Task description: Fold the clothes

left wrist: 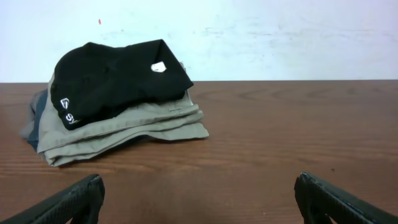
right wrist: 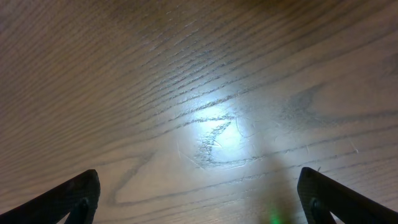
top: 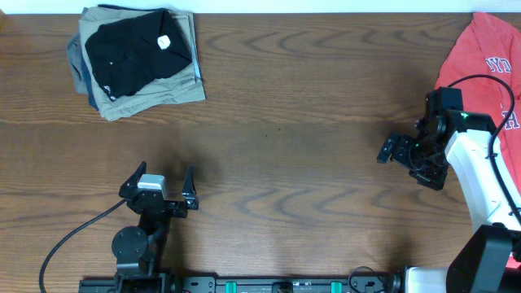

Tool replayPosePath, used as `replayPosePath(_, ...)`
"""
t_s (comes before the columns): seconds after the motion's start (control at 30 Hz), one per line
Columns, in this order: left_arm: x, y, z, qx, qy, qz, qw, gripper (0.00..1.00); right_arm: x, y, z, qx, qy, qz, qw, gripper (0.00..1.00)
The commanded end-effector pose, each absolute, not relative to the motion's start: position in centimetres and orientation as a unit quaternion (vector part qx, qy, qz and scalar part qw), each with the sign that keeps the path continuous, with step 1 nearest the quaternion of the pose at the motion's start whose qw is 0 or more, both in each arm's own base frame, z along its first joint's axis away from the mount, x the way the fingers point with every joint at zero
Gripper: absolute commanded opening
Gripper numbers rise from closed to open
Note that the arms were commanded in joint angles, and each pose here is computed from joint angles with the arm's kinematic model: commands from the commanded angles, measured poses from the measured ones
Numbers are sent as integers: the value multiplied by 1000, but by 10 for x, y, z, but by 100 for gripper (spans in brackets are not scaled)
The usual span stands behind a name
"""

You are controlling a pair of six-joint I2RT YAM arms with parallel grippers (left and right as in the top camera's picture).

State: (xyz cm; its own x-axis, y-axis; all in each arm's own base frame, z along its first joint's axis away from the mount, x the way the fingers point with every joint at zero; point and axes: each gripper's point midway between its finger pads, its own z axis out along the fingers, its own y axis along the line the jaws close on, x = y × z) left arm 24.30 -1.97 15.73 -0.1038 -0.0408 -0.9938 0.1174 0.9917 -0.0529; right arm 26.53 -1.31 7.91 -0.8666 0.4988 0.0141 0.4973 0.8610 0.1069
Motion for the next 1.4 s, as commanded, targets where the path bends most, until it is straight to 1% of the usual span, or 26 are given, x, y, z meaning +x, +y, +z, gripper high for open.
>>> replayPosePath(0.0, 243, -20, 142, 30, 752, -53, 656, 98, 267, -13, 81, 252, 966, 54, 10, 99)
replayPosePath(0.33, 243, -20, 142, 30, 752, -53, 656, 98, 267, -13, 81, 252, 966, 54, 12, 99)
replayPosePath(0.53, 243, -20, 142, 30, 752, -53, 656, 98, 262, -13, 88, 251, 966, 57, 27, 99)
replayPosePath(0.73, 243, -20, 142, 30, 752, -53, 656, 98, 230, -9, 85, 250, 966, 57, 31, 99)
replayPosePath(0.87, 243, -20, 142, 30, 752, -53, 656, 98, 199, -5, 70, 252, 966, 55, 14, 99)
replayPosePath(1.07, 243, -20, 142, 30, 752, -53, 656, 98, 166, -6, 51, 253, 967, 40, -4, 99)
replayPosePath(1.13, 243, -20, 142, 30, 752, -53, 656, 97, 159, -15, 46, 253, 967, 12, 7, 99)
replayPosePath(1.17, 243, -20, 142, 30, 752, -53, 656, 98, 163, -16, 45, 253, 967, 14, 25, 99)
replayPosePath(1.27, 243, -20, 142, 30, 752, -53, 656, 98, 193, -7, 48, 246, 961, 62, 107, 99)
replayPosePath(1.37, 243, -20, 142, 30, 752, -53, 656, 98, 228, 8, 66, 223, 943, 129, 211, 99)
